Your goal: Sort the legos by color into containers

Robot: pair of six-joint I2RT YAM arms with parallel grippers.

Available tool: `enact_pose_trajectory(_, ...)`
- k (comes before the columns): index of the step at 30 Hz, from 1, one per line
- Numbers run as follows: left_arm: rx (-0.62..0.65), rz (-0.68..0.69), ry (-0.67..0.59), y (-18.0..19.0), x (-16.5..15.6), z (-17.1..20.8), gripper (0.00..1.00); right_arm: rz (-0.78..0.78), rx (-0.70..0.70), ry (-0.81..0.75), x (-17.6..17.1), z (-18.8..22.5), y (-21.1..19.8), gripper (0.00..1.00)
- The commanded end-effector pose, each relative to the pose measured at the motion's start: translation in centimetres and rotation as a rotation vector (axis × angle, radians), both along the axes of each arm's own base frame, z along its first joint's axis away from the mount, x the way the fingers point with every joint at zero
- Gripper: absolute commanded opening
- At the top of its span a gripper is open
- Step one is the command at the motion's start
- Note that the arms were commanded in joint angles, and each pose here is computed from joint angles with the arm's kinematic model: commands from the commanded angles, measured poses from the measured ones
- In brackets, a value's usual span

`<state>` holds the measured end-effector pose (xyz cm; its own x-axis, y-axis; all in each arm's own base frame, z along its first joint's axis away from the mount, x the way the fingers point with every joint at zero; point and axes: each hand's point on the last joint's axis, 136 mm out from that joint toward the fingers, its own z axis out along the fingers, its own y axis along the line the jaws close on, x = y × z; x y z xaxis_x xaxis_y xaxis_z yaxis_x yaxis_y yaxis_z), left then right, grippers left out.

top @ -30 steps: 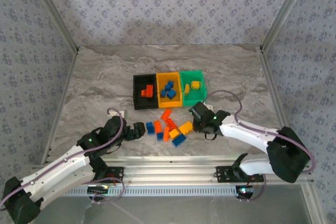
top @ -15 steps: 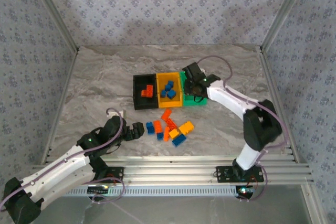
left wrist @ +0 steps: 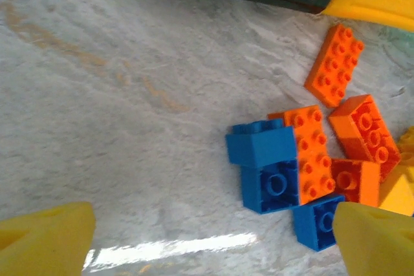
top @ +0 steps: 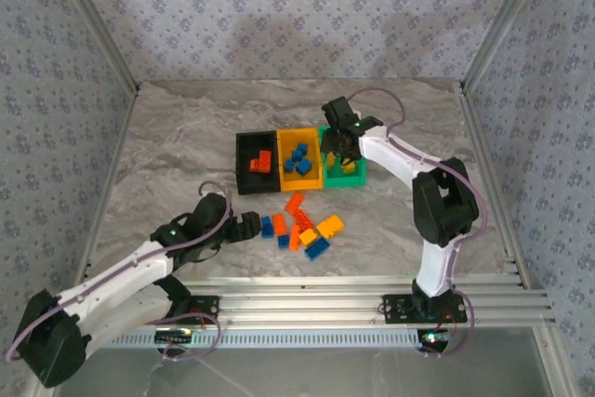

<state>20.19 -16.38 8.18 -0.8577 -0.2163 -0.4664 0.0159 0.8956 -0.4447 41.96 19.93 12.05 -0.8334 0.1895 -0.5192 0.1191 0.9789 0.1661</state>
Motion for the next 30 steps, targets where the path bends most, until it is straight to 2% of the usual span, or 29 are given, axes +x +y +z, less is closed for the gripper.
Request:
enact_pose_trajectory(1, -0.071, -0.084, -0.062, -3.1, 1.7, 2.4, 0.85, 0.019, 0.055, -0.066, -2.1, 3.0, 0.7, 0.63)
enact_pose_trajectory(8, 0.033, -0.138, -0.017, -5.4, 2.9, -0.2, 0.74, 0.038, 0.098, -0.065, -6.8, 2.1, 0.3, 0.63)
enact_pose_trajectory(13, 0.1, -0.141, -0.018, -5.9, 4.5, -1.4, 0.71, 0.054, 0.116, -0.101, -8.7, 3.1, 0.0, 0.63)
enact_pose_trajectory(17, 0.154, -0.128, 0.005, -5.6, 4.9, -2.4, 0.59, 0.061, 0.107, -0.126, -9.8, 3.8, -0.3, 0.63)
enact_pose_trajectory(25, 0.181, -0.114, 0.058, -4.6, 3.8, -4.9, 0.54, 0.049, 0.117, -0.144, -10.6, 4.2, -1.1, 0.63)
enact_pose_trajectory(30, 0.166, -0.114, 0.058, -4.4, 3.3, -5.0, 0.41, 0.038, 0.112, -0.148, -10.7, 4.4, -1.5, 0.63)
